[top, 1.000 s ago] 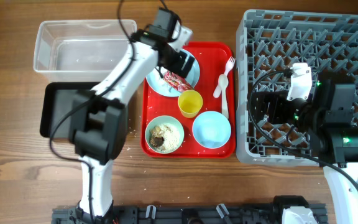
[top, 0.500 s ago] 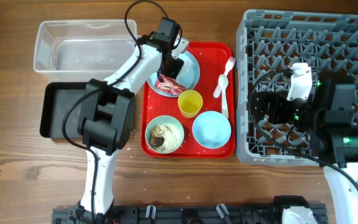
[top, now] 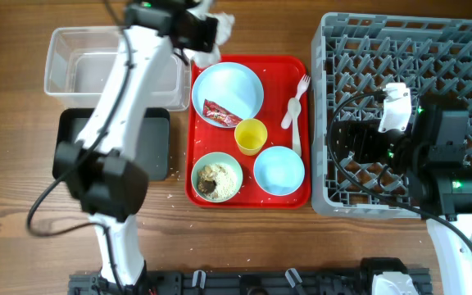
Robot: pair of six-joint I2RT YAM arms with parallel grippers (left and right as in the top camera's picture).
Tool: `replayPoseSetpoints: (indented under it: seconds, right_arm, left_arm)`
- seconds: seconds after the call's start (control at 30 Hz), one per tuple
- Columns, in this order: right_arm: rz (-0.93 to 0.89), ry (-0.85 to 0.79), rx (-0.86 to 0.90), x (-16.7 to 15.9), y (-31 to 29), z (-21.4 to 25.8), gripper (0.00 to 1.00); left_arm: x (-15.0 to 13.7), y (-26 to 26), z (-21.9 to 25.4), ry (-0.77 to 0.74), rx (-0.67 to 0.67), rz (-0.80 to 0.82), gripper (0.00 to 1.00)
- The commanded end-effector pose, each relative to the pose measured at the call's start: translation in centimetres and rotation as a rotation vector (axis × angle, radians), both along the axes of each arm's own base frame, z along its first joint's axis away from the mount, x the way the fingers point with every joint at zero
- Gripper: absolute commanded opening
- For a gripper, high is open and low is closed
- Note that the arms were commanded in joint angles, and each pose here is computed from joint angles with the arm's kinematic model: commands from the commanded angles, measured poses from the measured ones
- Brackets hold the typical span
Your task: Sort waste into correct bins and load items into the dishwasher rack
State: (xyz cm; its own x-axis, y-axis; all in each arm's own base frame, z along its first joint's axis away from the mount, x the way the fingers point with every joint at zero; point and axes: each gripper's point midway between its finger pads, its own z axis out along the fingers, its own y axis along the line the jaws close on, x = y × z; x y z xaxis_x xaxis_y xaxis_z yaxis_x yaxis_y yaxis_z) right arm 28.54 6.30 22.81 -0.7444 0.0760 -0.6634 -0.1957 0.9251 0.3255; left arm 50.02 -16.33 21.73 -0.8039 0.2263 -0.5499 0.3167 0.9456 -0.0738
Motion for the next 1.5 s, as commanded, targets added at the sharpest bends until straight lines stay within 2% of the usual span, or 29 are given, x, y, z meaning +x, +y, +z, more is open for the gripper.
replayPoseSetpoints:
  seconds: [0.0, 0.1, 0.17, 0.2, 0.27, 0.3, 0.33, 0.47, 0.53, 0.6, 0.67, 0.83, 0.93, 1.13, 1.47]
  right_arm:
    - [0.011, -0.018, 0.014, 0.1, 0.3, 0.9, 0.95]
    - [0.012, -0.017, 0.014, 0.1, 0.3, 0.9, 0.95]
    - [0.011, -0.015, 0.014, 0.1, 0.3, 0.9, 0.95]
    - [0.012, -0.015, 0.014, 0.0, 0.3, 0.8, 0.95]
    - [0.012, -0.015, 0.014, 0.0, 0.3, 0.9, 0.95]
    - [0.011, -0.015, 0.014, 0.0, 0.3, 0.8, 0.95]
    - [0.011, -0.014, 0.015, 0.0, 0.3, 0.8, 0.95]
    - [0.012, -0.015, 0.014, 0.0, 0.3, 0.8, 0.95]
    - [0.012, -0.015, 0.014, 0.0, 0.3, 0.8, 0.95]
    - [0.012, -0.015, 0.014, 0.0, 0.3, 0.8, 0.95]
    - [0.012, -0.015, 0.014, 0.0, 0.3, 0.9, 0.95]
    - [0.012, -0.011, 0.014, 0.0, 0.3, 0.8, 0.95]
    - [0.012, -0.007, 0.014, -0.1, 0.3, 0.7, 0.95]
    - [0.012, -0.006, 0.014, -0.1, 0.3, 0.7, 0.95]
    - [0.012, -0.002, 0.014, -0.2, 0.3, 0.6, 0.95]
  left_arm:
    - [-0.3, 5.5, 2.9, -0.004, -0.041, 0.136, 0.04]
    - [0.3, 12.2, -1.1, 0.103, -0.020, 0.271, 0.04]
    - [0.7, 14.1, -3.1, 0.145, -0.016, 0.309, 0.06]
    - [1.1, 15.2, -5.0, 0.179, -0.014, 0.329, 0.18]
    - [1.6, 15.7, -7.5, 0.225, -0.028, 0.337, 0.62]
    - [1.7, 15.5, -8.3, 0.240, -0.037, 0.332, 0.90]
    - [1.7, 15.2, -8.5, 0.246, -0.044, 0.325, 0.98]
    - [1.6, 12.7, -6.0, 0.196, -0.051, 0.278, 1.00]
    - [1.3, 11.5, -3.9, 0.170, -0.092, 0.320, 1.00]
    - [0.1, 9.6, -2.2, 0.188, -0.154, 0.353, 1.00]
    - [-2.0, 6.5, -2.3, 0.276, -0.197, 0.378, 1.00]
    - [-5.0, -0.2, -6.1, 0.403, -0.153, 0.319, 0.99]
    - [-5.5, -2.4, -9.2, 0.434, -0.140, 0.361, 0.99]
    - [-5.7, -4.5, -15.0, 0.480, -0.143, 0.393, 0.95]
    - [-7.1, -5.7, -20.6, 0.565, -0.080, 0.376, 0.90]
